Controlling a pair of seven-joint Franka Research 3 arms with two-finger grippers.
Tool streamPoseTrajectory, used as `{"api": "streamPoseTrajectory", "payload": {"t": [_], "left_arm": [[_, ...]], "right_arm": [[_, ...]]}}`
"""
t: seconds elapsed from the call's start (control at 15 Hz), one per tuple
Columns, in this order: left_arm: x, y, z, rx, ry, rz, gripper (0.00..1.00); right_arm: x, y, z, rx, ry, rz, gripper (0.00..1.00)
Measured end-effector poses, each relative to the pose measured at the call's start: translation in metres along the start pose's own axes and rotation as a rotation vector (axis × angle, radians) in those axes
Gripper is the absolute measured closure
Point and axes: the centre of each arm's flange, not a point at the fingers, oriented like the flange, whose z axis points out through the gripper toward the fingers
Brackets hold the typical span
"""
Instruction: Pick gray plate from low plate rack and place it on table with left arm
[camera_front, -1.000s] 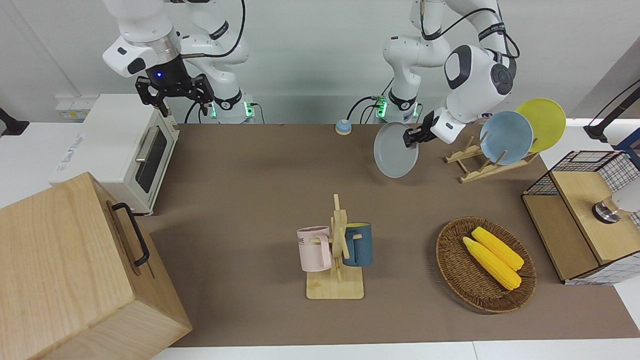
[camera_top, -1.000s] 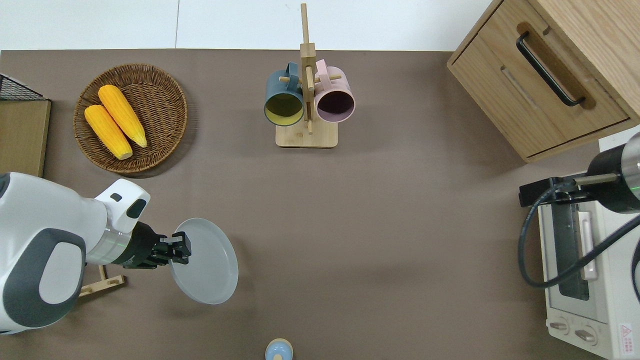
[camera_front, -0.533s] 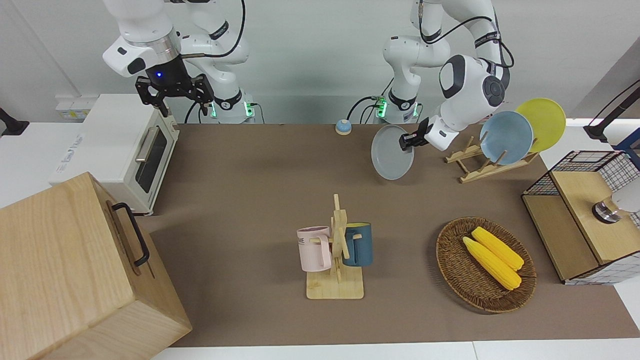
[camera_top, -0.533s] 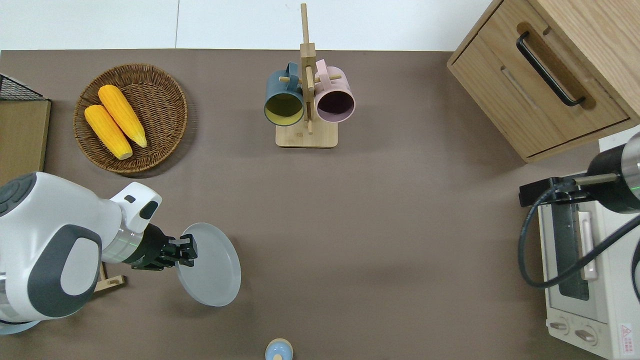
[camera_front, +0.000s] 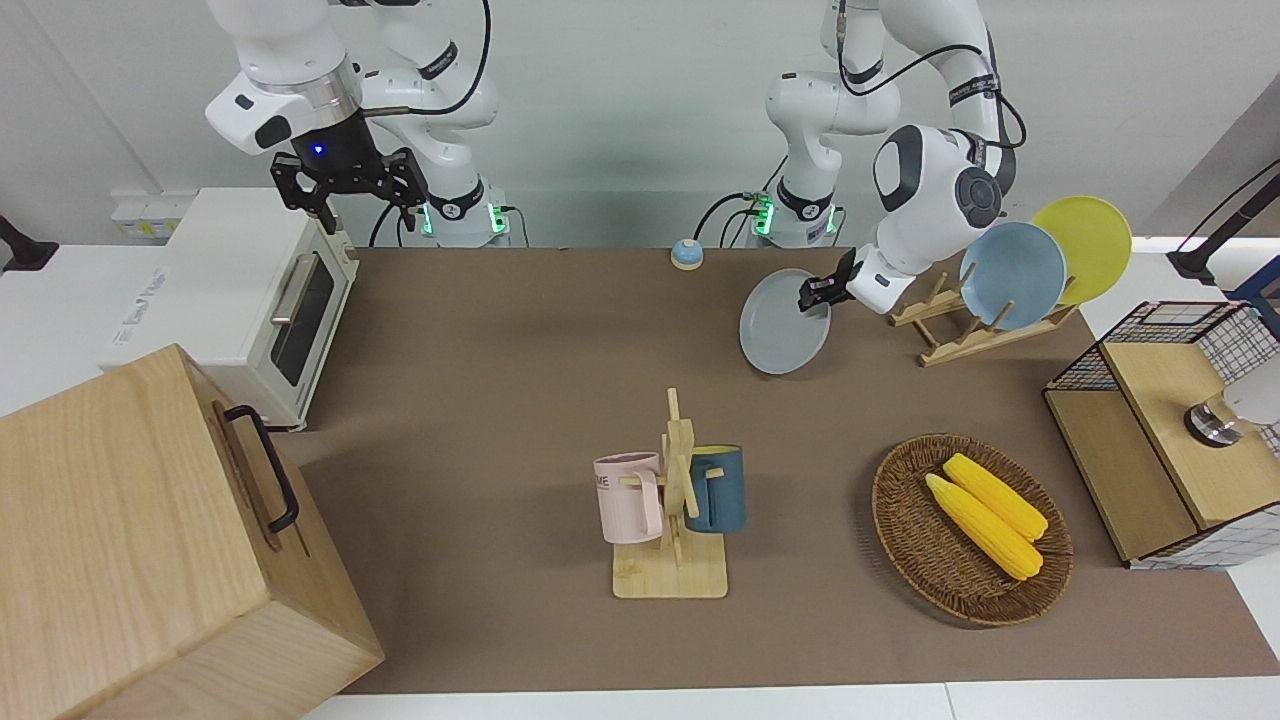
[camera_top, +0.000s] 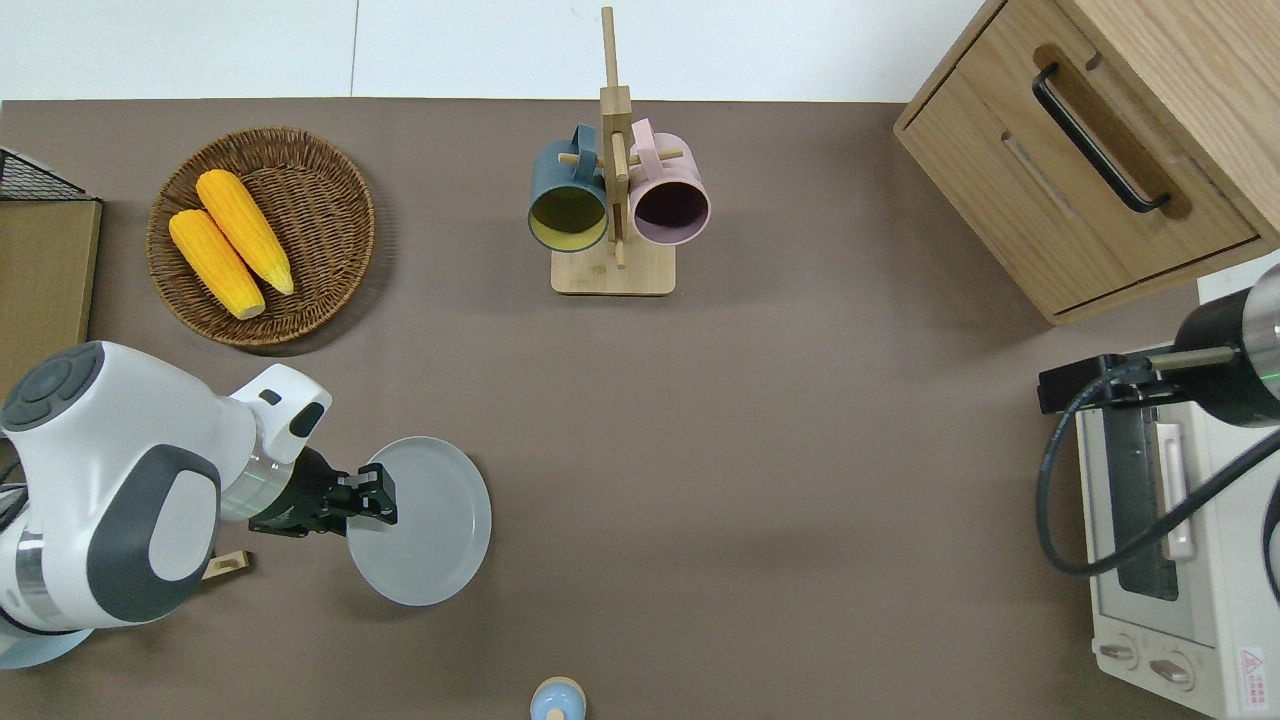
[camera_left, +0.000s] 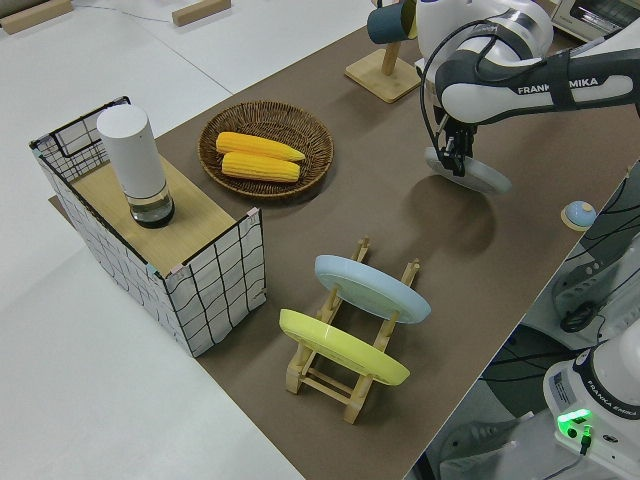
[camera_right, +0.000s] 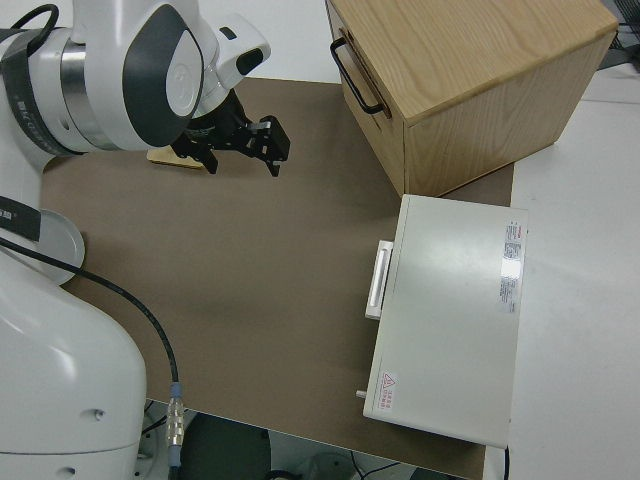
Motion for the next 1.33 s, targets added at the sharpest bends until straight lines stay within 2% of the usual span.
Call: {"api": "streamPoseTrajectory", "payload": {"t": [0.27, 0.33, 0.6, 0.8, 1.0, 1.2, 1.33], "left_arm": [[-0.001, 0.002, 0.002, 0.041, 0.006, 0.021, 0.07], [-0.001, 0.002, 0.002, 0.054, 0.008, 0.025, 0.0], [0.002, -0.002, -0.007, 0.091, 0.036, 0.031, 0.0], [0.008, 0.0, -0.052, 0.094, 0.137, -0.004, 0.0], [0.009, -0.002, -0.106, 0.176, 0.248, 0.018, 0.0], [0.001, 0.0, -0.14, 0.236, 0.282, 0.042, 0.0], [-0.004, 0.003, -0.154, 0.243, 0.277, 0.075, 0.0]], "right_arm": [[0.0, 0.0, 0.0, 0.0, 0.0, 0.0, 0.01], [0.0, 0.0, 0.0, 0.0, 0.0, 0.0, 0.01], [0.0, 0.0, 0.0, 0.0, 0.0, 0.0, 0.01], [0.0, 0.0, 0.0, 0.0, 0.0, 0.0, 0.01], [0.0, 0.0, 0.0, 0.0, 0.0, 0.0, 0.01], [0.0, 0.0, 0.0, 0.0, 0.0, 0.0, 0.01], [0.0, 0.0, 0.0, 0.0, 0.0, 0.0, 0.01]]}}
